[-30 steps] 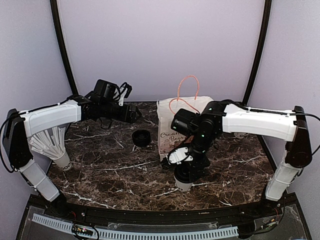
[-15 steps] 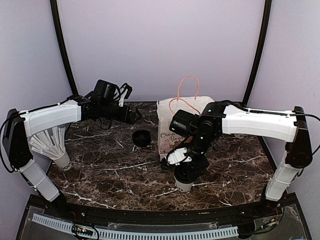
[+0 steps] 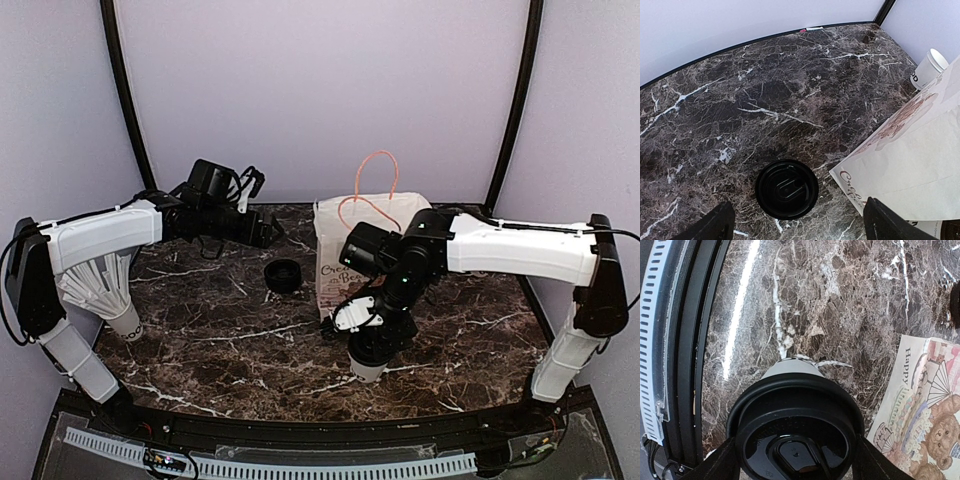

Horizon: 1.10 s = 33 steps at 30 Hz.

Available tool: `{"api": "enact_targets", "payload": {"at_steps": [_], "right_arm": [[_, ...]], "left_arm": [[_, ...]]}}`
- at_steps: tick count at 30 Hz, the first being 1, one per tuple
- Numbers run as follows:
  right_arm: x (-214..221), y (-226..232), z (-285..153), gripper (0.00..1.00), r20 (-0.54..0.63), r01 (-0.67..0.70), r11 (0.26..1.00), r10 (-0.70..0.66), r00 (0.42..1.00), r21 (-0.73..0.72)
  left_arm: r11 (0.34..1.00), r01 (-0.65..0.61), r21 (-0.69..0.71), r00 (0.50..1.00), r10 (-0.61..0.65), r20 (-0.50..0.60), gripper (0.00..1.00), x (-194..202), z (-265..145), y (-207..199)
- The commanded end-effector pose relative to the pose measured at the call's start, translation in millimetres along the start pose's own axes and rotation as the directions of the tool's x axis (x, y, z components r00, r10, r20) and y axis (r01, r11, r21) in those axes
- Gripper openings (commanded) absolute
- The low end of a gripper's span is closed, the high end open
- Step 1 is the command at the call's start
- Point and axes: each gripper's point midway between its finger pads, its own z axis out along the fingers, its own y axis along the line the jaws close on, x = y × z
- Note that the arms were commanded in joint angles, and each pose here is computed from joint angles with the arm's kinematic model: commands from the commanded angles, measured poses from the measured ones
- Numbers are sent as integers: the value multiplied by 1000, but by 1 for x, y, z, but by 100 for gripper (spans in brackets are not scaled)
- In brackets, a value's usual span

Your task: Pack the takeout coffee

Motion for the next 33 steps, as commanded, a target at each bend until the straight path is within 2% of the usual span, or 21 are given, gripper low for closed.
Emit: {"api": "enact_targets", "payload": {"at_steps": [1,8,11,15,18,21,24,28,33], "right_arm": [[-4,1,-6,68,20,7,1000,-8,1000,24],[-12,2,-22,63,65,9,999,-11,998,32],[-12,0,-35,61,93,-3,998,-2,996,58],[-3,-5,-59,60,151,-64,994,51,987,85],[8,-8,-77,60,201,-116,988,93,975,104],[22,-13,-95,61,236,-166,977,132,963,134],[37,-15,-113,60,274,-218,963,169,947,159],[58,-15,-123,60,346,-318,936,251,904,153],[88,-5,-122,60,373,-420,901,353,858,113]], "left_arm": [[1000,-3,11,1000,3,7,92,-7,-7,-3],[1000,-19,23,1000,20,-4,92,-5,-3,-4],[995,-81,52,997,81,8,91,-10,-7,-10],[979,-145,142,986,130,109,88,-35,-32,-32],[948,-185,261,968,130,213,87,-61,-62,-61],[921,-205,330,958,120,260,86,-81,-82,-86],[911,-228,344,943,118,312,84,-107,-92,-105],[892,-264,367,942,157,295,80,-128,-80,-133],[881,-262,393,959,194,205,73,-137,-52,-144]]}}
